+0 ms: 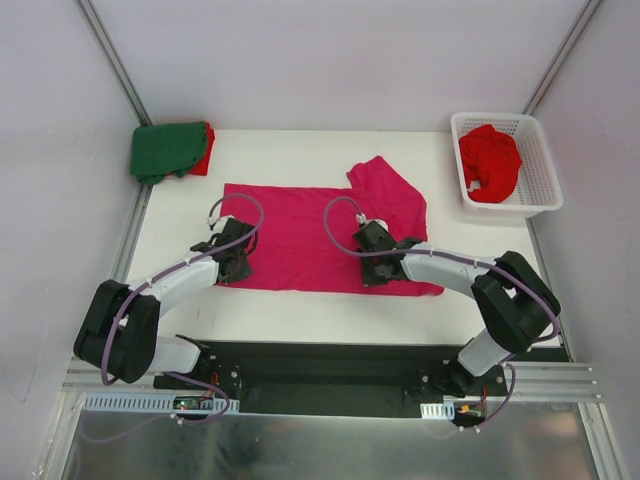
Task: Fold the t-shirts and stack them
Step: Fold the flattened tshirt in 1/3 of the way
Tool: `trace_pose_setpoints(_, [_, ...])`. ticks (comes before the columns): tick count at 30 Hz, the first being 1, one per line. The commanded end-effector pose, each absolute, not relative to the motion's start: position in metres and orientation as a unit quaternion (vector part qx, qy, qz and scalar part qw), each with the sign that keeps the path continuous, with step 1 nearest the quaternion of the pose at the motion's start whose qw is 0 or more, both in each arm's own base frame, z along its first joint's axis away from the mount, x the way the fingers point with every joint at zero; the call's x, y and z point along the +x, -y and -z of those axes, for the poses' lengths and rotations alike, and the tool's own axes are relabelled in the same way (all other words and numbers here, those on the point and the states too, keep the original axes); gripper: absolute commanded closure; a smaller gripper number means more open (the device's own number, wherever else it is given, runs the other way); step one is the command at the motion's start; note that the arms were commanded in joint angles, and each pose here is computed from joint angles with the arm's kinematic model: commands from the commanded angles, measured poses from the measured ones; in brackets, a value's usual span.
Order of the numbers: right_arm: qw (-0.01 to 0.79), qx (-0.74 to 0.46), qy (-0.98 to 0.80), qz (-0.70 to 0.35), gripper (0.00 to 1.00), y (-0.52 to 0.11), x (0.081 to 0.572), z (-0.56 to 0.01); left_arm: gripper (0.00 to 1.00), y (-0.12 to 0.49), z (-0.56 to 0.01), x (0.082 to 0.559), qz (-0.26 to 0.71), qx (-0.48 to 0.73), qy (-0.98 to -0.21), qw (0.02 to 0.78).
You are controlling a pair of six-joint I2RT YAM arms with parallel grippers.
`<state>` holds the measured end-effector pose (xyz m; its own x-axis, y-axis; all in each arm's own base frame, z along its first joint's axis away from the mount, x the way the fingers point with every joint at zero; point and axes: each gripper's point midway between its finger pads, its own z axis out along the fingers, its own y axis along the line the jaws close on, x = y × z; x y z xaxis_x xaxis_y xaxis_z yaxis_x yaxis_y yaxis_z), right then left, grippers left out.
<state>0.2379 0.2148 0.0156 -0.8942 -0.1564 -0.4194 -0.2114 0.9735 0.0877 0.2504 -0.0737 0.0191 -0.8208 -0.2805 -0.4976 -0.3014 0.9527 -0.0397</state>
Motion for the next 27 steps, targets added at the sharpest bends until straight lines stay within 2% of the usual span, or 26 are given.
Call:
trace_pose_setpoints(1, [0.159,-0.097,-0.982,-0.028,0.99,-0.191,0.202,0.001,1.00,0.067,-0.034,0.251,-0.030,-0.150,-0.949,0.276])
trace_pose_setpoints(14, [0.155,-0.097,-0.983,0.003,0.99,-0.168,0.186,0.000,1.00,0.067,-0.089,0.262,-0.006,-0.144,-0.929,0.340])
trace_pose_setpoints(20, [0.165,-0.090,-0.982,0.021,0.99,-0.156,0.183,-0.007,1.00,0.071,-0.081,0.259,0.001,-0.152,-0.934,0.325])
trace_pose_setpoints(27, [0.209,-0.084,-0.974,-0.010,0.99,-0.166,0.194,-0.042,1.00,0.094,-0.072,0.263,0.061,-0.159,-0.933,0.317])
